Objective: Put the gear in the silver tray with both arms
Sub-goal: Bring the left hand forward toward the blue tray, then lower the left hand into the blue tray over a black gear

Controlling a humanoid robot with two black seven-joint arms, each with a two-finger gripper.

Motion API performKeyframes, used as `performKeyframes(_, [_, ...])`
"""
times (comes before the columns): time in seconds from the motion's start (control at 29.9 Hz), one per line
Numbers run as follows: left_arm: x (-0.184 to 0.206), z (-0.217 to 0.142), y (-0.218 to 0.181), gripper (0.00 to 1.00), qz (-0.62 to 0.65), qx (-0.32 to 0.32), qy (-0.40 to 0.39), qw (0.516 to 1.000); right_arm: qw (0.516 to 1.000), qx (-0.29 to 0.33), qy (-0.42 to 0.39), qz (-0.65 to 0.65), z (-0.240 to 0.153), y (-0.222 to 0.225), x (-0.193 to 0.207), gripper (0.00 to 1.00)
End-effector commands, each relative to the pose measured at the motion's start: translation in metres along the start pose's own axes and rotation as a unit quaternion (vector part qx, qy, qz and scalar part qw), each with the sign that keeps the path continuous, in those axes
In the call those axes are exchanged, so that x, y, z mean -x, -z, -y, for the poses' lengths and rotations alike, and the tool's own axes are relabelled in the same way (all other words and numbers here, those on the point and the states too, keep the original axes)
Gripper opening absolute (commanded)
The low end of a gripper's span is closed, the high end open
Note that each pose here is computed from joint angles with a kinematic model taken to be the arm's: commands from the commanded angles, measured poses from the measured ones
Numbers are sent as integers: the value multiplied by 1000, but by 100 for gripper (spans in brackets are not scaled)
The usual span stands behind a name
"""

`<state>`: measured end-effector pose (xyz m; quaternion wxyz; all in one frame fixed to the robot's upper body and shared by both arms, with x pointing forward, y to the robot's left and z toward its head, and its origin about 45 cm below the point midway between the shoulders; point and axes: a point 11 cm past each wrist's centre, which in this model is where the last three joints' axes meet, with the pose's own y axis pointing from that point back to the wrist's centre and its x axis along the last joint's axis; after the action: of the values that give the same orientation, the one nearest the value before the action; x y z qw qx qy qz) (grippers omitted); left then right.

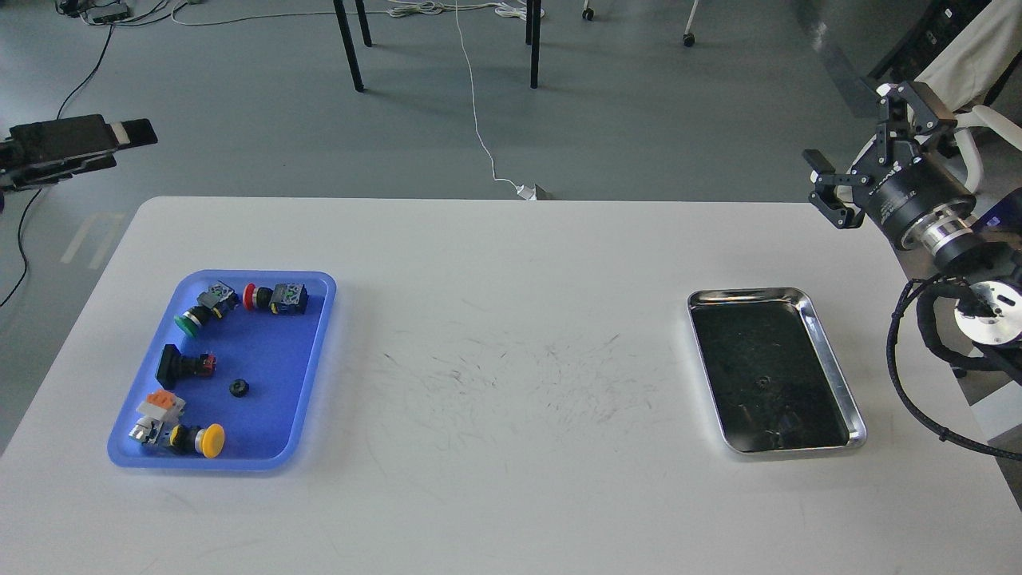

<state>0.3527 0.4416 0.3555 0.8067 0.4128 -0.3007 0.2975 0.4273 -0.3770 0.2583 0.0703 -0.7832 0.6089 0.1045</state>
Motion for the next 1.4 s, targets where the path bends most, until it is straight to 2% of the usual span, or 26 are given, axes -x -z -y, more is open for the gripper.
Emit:
performKeyframes(0.0, [18, 8, -1, 98, 88, -21, 37, 995, 1000, 0, -5, -2, 0, 0, -1, 99])
performKeyframes(0.2, [25, 22, -7, 96, 209, -16, 19, 978, 1000, 1, -8, -4, 0, 0, -2, 99])
performKeyframes(0.33, [26, 26, -9, 96, 199, -9, 13, 980, 1000, -1, -12, -10, -3, 4, -7, 99])
performKeyframes(0.6, [46, 12, -29, 98, 219, 6, 63, 974, 1000, 0, -11, -10, -3, 4, -7, 99])
performKeyframes(0.74, [66, 19, -23, 98, 274, 1, 99, 956, 1000, 2, -11, -10, -4, 2, -6, 99])
performKeyframes(0.97, [127, 39, -15, 98, 350, 41, 151, 924, 1000, 4, -6, -18, -3, 2, -5, 99])
performKeyframes(1.07, [137, 47, -17, 98, 367, 57, 152, 916, 1000, 5, -8, -19, -3, 1, -3, 99])
performKeyframes(1.37, [144, 51, 6, 98, 336, 37, 148, 930, 1000, 5, -9, -22, -5, 4, -5, 99])
